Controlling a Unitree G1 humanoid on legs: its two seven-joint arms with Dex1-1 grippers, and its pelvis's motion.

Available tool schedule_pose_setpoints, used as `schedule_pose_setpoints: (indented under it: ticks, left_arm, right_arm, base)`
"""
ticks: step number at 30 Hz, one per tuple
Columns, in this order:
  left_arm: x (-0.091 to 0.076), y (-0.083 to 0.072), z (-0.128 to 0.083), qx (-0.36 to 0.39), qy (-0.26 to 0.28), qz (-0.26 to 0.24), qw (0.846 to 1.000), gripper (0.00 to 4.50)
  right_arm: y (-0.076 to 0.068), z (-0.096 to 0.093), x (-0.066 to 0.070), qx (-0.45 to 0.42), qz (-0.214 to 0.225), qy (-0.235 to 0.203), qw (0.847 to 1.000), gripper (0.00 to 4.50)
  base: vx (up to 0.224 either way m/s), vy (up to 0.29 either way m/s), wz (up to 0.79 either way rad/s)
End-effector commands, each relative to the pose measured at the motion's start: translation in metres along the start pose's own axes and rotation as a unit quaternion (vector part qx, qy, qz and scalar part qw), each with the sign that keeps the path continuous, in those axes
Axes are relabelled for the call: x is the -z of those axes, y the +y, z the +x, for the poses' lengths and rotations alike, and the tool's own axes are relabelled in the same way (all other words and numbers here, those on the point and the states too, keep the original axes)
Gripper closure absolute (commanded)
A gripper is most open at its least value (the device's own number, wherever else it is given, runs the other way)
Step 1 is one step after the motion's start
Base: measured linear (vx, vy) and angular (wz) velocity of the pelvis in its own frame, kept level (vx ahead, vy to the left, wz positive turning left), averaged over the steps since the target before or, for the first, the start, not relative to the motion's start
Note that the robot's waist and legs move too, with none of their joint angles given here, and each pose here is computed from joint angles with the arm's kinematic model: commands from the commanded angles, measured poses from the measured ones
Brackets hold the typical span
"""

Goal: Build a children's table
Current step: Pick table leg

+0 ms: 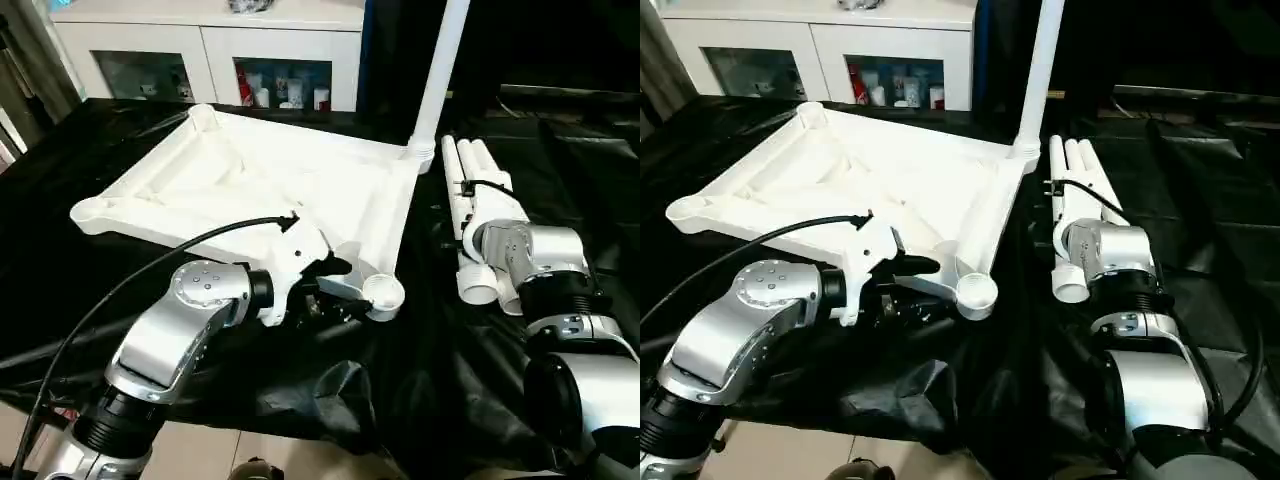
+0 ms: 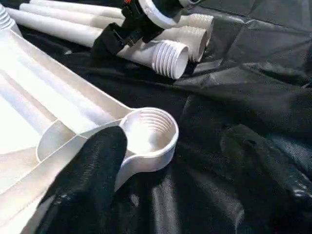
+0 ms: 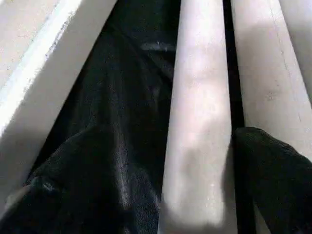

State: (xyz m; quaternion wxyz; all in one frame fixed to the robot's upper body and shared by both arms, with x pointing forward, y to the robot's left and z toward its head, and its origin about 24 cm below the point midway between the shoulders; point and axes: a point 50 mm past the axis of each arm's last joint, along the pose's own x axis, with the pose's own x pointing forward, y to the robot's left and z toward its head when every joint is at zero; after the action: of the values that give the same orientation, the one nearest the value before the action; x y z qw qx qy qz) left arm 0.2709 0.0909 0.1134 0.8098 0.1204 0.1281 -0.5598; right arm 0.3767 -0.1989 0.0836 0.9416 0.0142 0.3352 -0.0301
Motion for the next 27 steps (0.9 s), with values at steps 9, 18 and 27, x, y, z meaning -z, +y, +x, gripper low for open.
schedule_pose_setpoints:
  ticks: [9, 18, 27]
  left_arm:
    - [-0.003, -0.006, -0.001, 0.021, 0.004, 0.005, 1.000, 0.07]
    - [-0.004, -0.008, -0.002, 0.027, 0.005, 0.006, 1.000, 0.00]
    - [-0.006, -0.007, -0.001, 0.030, 0.006, 0.011, 0.999, 0.00]
  right_arm:
    - [0.008, 0.001, 0.007, -0.056, 0.036, 0.049, 0.997, 0.00]
    - [0.017, 0.003, 0.012, -0.084, 0.047, 0.063, 0.993, 0.39]
    - [0.014, 0.004, 0.016, -0.073, 0.056, 0.073, 0.993, 1.26]
  base:
    - [0.000, 0.000, 0.00]
    - [0.000, 0.000, 0.00]
    - [0.000, 0.000, 0.00]
